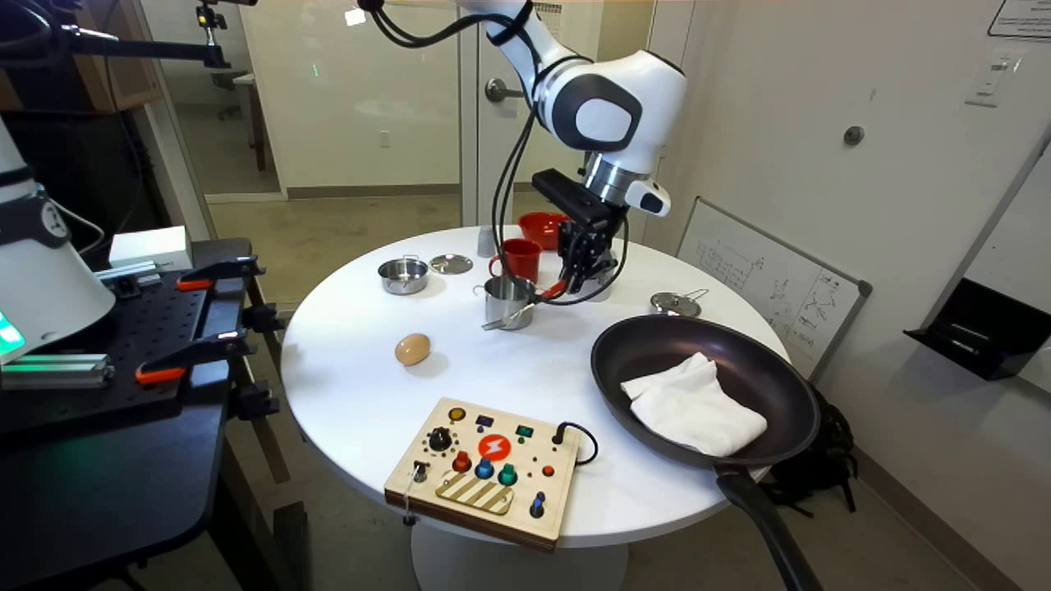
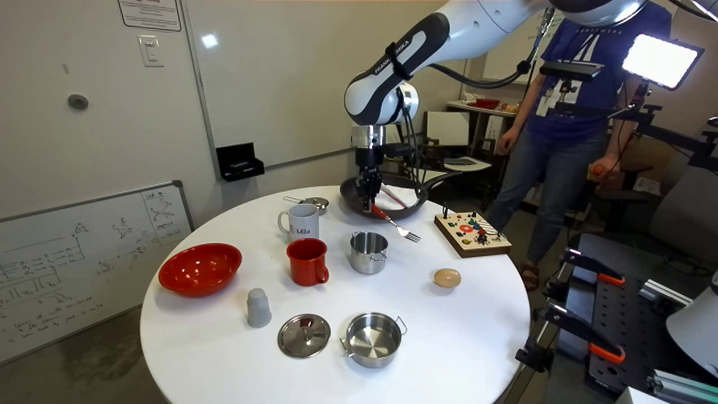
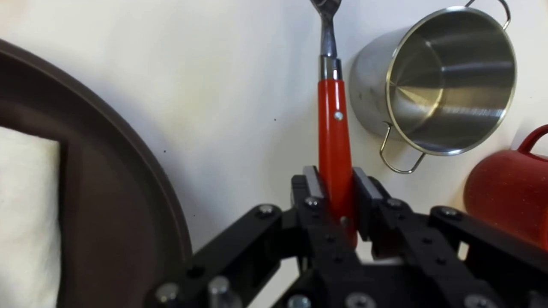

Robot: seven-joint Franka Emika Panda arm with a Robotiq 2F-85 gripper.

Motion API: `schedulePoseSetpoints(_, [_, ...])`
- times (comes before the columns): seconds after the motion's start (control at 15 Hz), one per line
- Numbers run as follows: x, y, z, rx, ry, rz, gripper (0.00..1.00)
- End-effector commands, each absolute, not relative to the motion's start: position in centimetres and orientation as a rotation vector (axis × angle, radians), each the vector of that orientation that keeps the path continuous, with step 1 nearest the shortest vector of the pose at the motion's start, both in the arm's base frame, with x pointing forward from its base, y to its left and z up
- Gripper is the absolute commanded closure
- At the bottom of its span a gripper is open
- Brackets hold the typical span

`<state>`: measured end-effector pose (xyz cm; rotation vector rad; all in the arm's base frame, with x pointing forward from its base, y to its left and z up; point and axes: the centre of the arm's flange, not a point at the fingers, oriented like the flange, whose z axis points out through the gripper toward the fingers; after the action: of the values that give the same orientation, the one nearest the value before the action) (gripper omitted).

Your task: Put the fork on the table

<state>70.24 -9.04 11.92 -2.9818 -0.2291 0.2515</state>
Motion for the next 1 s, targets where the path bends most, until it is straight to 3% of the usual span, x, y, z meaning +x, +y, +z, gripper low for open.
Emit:
schedulePoseSetpoints(0.0, [72.8,-8.9,10.3,-2.945,-0.246,0.283,0.91])
schedulePoseSetpoints(0.93, [73.8,-7.5,5.0,-2.897,-0.269,0.459,0.91])
